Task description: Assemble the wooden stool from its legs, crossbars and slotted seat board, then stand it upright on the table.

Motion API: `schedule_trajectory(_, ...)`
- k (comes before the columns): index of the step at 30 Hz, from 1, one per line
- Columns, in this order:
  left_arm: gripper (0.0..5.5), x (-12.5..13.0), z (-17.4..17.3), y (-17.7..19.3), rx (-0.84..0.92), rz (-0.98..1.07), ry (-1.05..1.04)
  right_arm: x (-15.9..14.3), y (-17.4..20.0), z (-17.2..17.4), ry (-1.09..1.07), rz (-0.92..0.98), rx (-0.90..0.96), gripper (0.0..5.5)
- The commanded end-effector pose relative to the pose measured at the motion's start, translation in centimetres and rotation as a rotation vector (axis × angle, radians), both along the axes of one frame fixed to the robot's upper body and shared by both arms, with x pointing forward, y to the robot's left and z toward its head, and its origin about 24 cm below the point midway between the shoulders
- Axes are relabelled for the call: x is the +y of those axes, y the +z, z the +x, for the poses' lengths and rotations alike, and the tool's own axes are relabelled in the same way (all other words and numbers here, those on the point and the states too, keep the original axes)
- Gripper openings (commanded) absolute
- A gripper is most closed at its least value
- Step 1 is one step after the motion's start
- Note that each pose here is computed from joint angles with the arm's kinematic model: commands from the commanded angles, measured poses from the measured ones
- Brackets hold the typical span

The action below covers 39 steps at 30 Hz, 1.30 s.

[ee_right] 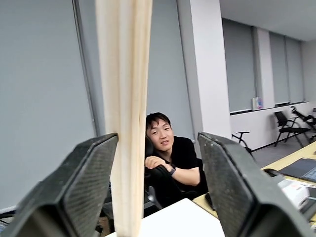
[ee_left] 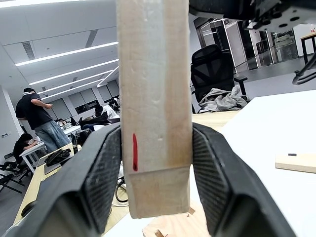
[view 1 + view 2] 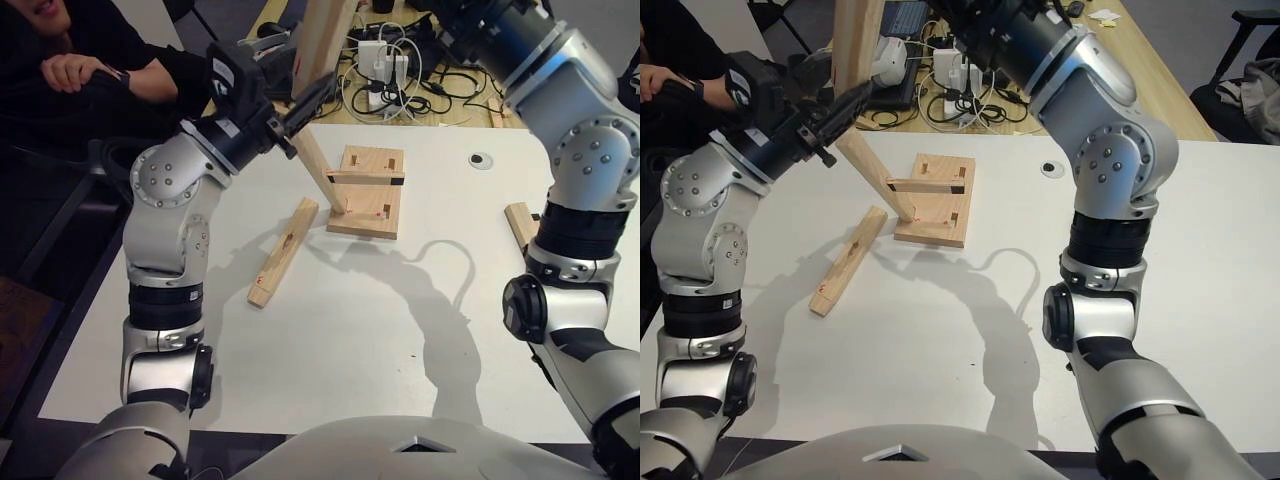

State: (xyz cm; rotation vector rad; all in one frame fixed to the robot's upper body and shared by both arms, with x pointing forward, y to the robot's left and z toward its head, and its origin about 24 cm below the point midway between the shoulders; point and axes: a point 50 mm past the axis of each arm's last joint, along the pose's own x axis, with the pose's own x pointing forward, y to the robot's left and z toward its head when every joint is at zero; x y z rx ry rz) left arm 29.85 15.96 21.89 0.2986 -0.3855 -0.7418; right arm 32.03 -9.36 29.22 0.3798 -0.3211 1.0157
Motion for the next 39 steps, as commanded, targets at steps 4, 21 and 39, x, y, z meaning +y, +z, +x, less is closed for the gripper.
schedule_trajectory(4, 2.05, 0.0, -0.3, -1.0, 0.023, 0.091, -0.043, -0.5, 1.9, -1.3, 0.061, 0.101, -0.002, 2.99)
schedule_trajectory(21, 2.05, 0.7, 0.6, 0.0, -0.134, 0.198, 0.045, -0.1, 1.9, -1.9, 0.091, 0.096, -0.002, 2.99)
schedule_trajectory(39, 2.05, 0.6, 0.3, -0.4, -0.205, 0.284, -0.004, -0.2, 1.0, -1.9, 0.088, 0.086, 0.029, 1.08)
